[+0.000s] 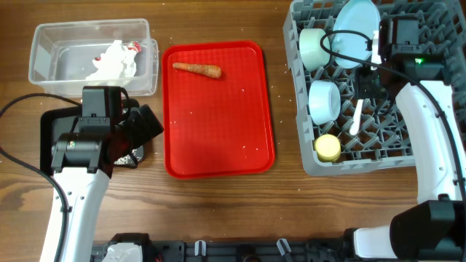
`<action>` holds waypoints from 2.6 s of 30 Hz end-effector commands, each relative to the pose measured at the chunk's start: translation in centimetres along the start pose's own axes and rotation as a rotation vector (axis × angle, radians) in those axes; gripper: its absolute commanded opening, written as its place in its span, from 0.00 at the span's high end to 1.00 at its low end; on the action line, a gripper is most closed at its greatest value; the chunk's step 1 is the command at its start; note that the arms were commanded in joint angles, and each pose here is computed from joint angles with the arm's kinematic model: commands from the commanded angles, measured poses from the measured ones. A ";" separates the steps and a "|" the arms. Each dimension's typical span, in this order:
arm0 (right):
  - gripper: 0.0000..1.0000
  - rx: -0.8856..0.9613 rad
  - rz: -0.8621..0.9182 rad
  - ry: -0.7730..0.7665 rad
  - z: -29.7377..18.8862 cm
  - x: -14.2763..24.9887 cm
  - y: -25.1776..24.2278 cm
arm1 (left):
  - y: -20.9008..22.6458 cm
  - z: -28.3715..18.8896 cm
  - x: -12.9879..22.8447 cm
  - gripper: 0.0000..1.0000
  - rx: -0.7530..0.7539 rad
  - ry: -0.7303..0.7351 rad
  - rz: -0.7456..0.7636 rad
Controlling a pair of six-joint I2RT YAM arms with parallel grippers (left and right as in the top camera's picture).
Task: Sort waste into correct bins and load items into the dishwasher rack
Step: 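Carry the spoon right and drop it into the rack, then reach the left gripper to the carrot and grasp it, then carry the carrot left and drop it on the black tray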
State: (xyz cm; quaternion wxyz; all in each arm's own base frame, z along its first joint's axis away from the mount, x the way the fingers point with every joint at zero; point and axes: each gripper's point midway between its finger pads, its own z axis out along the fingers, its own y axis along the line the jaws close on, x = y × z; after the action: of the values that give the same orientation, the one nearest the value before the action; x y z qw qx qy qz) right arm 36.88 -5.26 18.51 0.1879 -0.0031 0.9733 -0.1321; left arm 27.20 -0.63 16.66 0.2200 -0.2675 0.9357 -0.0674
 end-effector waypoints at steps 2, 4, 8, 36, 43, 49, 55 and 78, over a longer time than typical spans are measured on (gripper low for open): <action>0.21 -0.059 0.008 -0.004 -0.1 0.0 1.0 | 0.3 0.0 -0.4 0.00 -0.016 -0.011 0.006; 0.21 -0.172 0.015 -0.032 -1.1 -0.5 2.9 | 0.3 0.0 -0.4 0.00 -0.016 -0.011 0.006; 0.21 -0.376 0.014 -0.149 -5.2 -3.2 8.2 | 0.3 0.0 -0.4 0.00 -0.016 -0.011 0.007; 0.05 -0.275 0.483 -0.188 -8.3 -1.4 -2.8 | -23.6 5.4 -11.2 0.05 0.412 -0.108 -0.091; 0.03 -0.275 0.480 -0.131 -7.9 -0.1 -2.4 | -23.5 14.0 -11.8 0.23 0.170 -0.013 -0.353; 0.02 -0.273 0.468 -0.089 -6.9 0.9 -2.0 | -21.4 19.3 -8.9 0.37 0.038 0.069 -0.450; 0.02 -0.227 0.468 -0.072 -6.3 1.5 -2.6 | -19.9 23.9 -6.3 0.44 -0.041 0.128 -0.439; 0.02 -0.218 0.442 -0.079 -6.3 1.4 -2.7 | -18.3 20.4 -2.6 0.96 -0.068 0.345 0.008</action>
State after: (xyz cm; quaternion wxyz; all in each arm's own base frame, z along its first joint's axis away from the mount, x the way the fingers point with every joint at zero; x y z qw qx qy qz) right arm 33.30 -5.95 24.31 0.2458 0.1913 0.9497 0.0311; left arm 47.32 -14.38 1.09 0.0434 -0.3325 0.9400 -0.0630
